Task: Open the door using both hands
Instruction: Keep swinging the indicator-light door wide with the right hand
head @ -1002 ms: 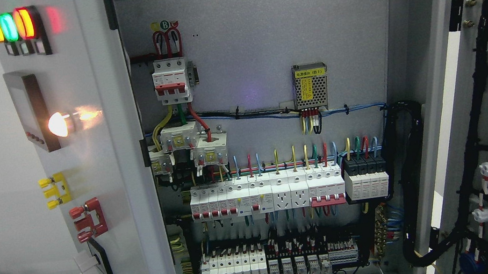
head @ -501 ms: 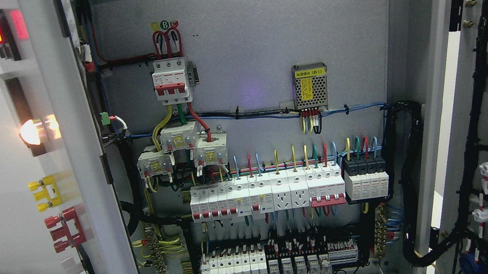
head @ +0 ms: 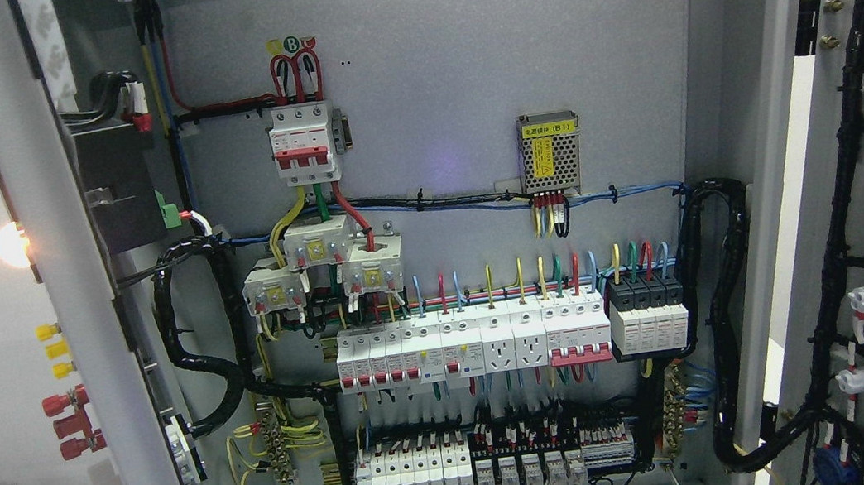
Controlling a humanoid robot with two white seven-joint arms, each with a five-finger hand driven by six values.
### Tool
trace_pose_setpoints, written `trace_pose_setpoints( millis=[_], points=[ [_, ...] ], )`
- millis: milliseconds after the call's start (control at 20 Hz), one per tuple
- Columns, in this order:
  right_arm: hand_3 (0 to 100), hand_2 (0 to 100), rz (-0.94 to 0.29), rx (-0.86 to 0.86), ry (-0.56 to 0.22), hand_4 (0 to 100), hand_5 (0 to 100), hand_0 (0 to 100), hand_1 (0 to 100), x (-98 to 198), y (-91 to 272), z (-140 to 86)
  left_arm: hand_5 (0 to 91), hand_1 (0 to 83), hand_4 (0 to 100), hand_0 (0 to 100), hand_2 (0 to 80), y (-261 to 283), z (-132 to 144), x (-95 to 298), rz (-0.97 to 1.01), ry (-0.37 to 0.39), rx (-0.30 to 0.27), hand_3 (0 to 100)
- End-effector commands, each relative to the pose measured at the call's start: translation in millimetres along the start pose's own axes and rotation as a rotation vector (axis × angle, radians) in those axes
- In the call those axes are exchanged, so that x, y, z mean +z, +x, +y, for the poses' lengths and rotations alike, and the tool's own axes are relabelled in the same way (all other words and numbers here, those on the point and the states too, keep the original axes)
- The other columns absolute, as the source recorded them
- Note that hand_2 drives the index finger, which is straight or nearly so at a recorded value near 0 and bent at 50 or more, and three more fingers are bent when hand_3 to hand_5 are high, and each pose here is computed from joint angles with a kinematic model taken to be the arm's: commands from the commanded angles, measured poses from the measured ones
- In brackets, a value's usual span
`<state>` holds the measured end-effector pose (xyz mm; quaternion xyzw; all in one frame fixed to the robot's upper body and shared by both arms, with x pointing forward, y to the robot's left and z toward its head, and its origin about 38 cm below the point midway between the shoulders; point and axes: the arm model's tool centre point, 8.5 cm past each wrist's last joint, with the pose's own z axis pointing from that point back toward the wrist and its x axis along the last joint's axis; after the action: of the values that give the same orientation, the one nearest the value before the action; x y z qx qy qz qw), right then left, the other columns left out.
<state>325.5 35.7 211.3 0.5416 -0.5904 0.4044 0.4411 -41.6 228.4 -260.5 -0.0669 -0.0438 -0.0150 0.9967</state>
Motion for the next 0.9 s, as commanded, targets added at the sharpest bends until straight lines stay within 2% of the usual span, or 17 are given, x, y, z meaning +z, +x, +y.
trace_pose_setpoints(
  millis=[0,851],
  points=[
    [0,0,0.002,-0.033,0.038,0,0,11,0,-19,-5,13,0.0,0.0,3,0,0.0,11,3,-1,-0.031,0.007,-0.007,0],
    [0,0,0.016,0.014,0.087,0,0,11,0,-47,-7,34,0.0,0.0,3,0,0.0,11,3,-1,-0.031,0.007,-0.007,0]
  ],
)
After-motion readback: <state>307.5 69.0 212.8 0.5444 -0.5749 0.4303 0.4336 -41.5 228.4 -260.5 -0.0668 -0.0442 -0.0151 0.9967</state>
